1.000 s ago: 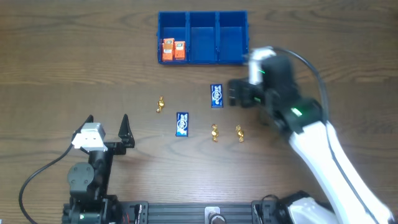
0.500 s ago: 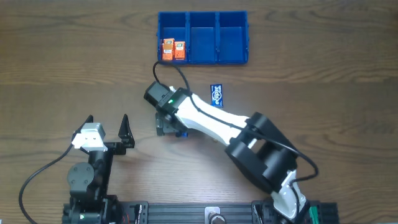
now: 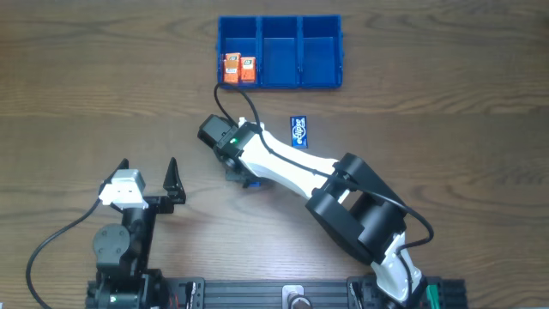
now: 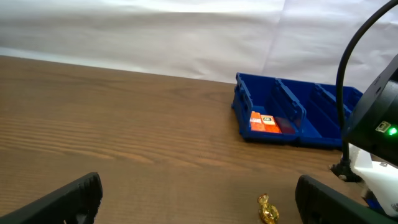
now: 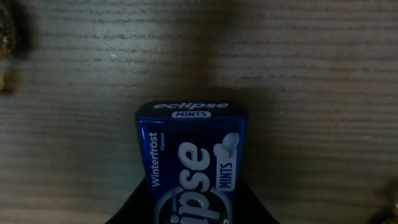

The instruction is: Sort Candies Into Trays

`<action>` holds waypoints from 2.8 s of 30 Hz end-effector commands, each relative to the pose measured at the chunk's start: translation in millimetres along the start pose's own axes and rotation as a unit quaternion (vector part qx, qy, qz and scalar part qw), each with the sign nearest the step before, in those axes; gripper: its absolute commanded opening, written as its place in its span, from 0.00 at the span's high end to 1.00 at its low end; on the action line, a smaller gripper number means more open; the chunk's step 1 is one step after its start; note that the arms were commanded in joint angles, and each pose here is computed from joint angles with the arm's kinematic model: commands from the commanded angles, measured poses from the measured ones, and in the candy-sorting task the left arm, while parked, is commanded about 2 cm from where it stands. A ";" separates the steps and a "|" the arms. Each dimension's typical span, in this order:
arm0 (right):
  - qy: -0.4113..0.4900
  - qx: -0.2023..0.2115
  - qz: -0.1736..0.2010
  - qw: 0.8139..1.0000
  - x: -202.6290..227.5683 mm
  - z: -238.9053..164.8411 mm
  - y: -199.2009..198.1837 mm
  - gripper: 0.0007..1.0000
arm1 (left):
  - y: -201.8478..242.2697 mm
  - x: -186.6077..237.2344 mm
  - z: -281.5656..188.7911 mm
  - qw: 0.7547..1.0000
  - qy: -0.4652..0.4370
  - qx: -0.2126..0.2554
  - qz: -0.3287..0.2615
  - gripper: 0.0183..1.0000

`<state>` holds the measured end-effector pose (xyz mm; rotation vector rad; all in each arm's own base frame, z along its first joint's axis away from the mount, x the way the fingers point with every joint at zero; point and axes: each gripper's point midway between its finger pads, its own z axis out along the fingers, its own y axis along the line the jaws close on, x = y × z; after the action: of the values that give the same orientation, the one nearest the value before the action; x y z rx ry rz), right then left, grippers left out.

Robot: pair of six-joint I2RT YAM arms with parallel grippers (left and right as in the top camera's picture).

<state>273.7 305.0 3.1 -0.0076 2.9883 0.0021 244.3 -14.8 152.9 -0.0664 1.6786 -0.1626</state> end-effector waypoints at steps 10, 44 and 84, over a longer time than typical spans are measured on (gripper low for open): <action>-0.206 0.012 -0.025 0.978 -215.6 -173.2 -75.5 0.86 | -0.4 16.0 0.8 1.000 0.025 0.005 0.001 0.00; -0.082 0.000 -0.013 0.997 -95.5 -75.5 -115.4 0.08 | -0.4 16.0 0.8 1.000 0.025 0.005 0.001 0.00; -0.232 -0.032 -0.006 0.972 -263.3 -149.0 -69.1 0.83 | -0.4 16.0 0.8 1.000 0.025 0.005 0.001 0.00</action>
<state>484.1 239.0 232.3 -0.0267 2.4819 0.1713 244.3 -14.8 153.2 -0.0660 1.6778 -0.1623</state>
